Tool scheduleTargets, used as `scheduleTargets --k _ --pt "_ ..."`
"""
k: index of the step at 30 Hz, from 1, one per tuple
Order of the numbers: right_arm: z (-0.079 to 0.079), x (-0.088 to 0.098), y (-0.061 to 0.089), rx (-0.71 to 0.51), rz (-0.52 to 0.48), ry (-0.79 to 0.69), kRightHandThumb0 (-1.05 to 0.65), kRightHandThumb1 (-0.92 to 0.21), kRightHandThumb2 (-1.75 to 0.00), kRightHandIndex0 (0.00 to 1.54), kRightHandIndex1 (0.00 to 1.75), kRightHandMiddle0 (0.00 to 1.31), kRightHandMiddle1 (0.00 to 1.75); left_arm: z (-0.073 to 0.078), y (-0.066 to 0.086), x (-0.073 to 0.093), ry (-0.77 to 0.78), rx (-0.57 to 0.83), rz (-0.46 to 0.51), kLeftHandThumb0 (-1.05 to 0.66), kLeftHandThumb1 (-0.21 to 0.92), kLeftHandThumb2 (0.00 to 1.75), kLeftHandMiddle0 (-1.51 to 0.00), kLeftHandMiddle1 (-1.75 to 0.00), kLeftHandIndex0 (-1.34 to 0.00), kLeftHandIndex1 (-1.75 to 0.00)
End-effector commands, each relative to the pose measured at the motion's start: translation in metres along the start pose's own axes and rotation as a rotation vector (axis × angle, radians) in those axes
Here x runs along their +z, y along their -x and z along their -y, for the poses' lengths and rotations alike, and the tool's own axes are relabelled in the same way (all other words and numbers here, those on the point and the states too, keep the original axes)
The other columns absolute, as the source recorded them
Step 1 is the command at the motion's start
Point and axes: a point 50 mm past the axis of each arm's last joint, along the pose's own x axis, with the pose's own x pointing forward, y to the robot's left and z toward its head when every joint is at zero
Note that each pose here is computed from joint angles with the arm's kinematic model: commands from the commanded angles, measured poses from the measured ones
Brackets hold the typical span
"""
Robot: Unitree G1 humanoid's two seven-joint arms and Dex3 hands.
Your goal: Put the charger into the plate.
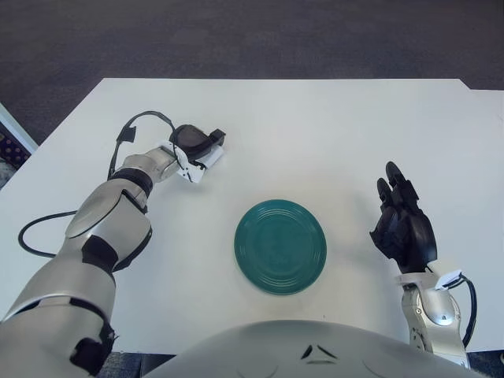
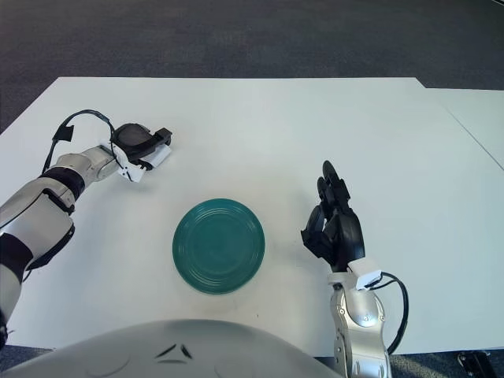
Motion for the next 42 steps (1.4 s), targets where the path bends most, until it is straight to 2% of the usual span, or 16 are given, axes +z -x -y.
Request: scheduleTargets --k 1,14,16,20,22,26,28,30,32,38,40,42 --pt "-0.001 -0.005 0.000 -0.001 -0.017 0.006 -1.05 -0.92 -0.97 0.00 0.00 0.00 0.00 0.007 0.005 -0.002 0.021 -0.020 -0.013 -0.38 0.75 0.74 -0.87 -1.75 -0.31 -1.74" --pt "-0.002 -0.013 0.001 -0.017 0.003 -0.031 -1.04 -0.92 -0.94 0.00 0.00 0.00 0.00 -0.001 0.007 -0.008 0.100 0.005 -0.022 -0.37 0.76 0.74 -0.91 -1.75 -0.30 -1.75" --pt "-0.001 -0.016 0.001 -0.017 0.007 -0.037 -1.05 -0.92 -0.93 0.00 0.00 0.00 0.00 -0.010 0.005 -0.011 0.120 0.019 -0.028 -0.37 0.75 0.74 -0.90 -1.75 -0.30 -1.75" --pt "0.000 -0.018 0.003 -0.017 0.014 -0.034 -1.05 -0.92 -0.91 0.00 0.00 0.01 0.00 -0.039 -0.002 -0.018 0.161 0.073 -0.024 -0.37 0.77 0.72 -0.88 -1.75 -0.30 -1.74" --pt "0.001 -0.020 0.003 -0.018 0.018 -0.029 -1.05 -0.92 -0.90 0.00 0.00 0.01 0.00 -0.047 -0.003 -0.018 0.186 0.114 -0.023 -0.37 0.78 0.69 -0.87 -1.75 -0.29 -1.74" --pt "0.001 -0.022 0.003 -0.015 0.022 -0.024 -1.05 -0.92 -0.89 0.00 0.00 0.01 0.01 -0.050 -0.004 -0.013 0.191 0.182 -0.002 -0.36 0.83 0.61 -0.82 -1.75 -0.28 -1.72" --pt "0.001 -0.023 0.003 -0.012 0.018 -0.021 -1.05 -0.92 -0.89 0.00 0.00 0.01 0.01 -0.049 -0.002 -0.009 0.149 0.213 0.036 -0.36 0.83 0.60 -0.82 -1.75 -0.29 -1.71" --pt "0.001 -0.024 0.003 -0.006 0.009 -0.015 -1.05 -0.92 -0.89 0.00 0.00 0.01 0.01 -0.054 0.001 -0.001 0.108 0.235 0.110 -0.36 0.82 0.60 -0.82 -1.75 -0.30 -1.70" --pt "0.001 -0.025 0.003 0.001 0.000 -0.013 -1.05 -0.92 -0.89 0.00 0.00 0.01 0.01 -0.059 0.005 -0.001 0.089 0.223 0.141 -0.37 0.81 0.62 -0.82 -1.75 -0.32 -1.69" --pt "0.002 -0.026 0.002 0.008 -0.007 -0.018 -1.05 -0.92 -0.92 0.00 0.00 0.01 0.01 -0.064 0.008 -0.002 0.111 0.211 0.137 -0.37 0.78 0.64 -0.82 -1.75 -0.34 -1.68" --pt "0.002 -0.026 0.002 0.011 -0.007 -0.017 -1.05 -0.92 -0.93 0.00 0.00 0.01 0.01 -0.079 0.014 0.000 0.113 0.236 0.175 -0.37 0.78 0.64 -0.82 -1.75 -0.34 -1.67" --pt "-0.001 -0.026 0.001 0.013 0.003 -0.015 -1.05 -0.92 -0.94 0.00 0.00 0.00 0.01 -0.082 0.017 0.001 0.110 0.246 0.192 -0.37 0.78 0.64 -0.83 -1.75 -0.35 -1.66"
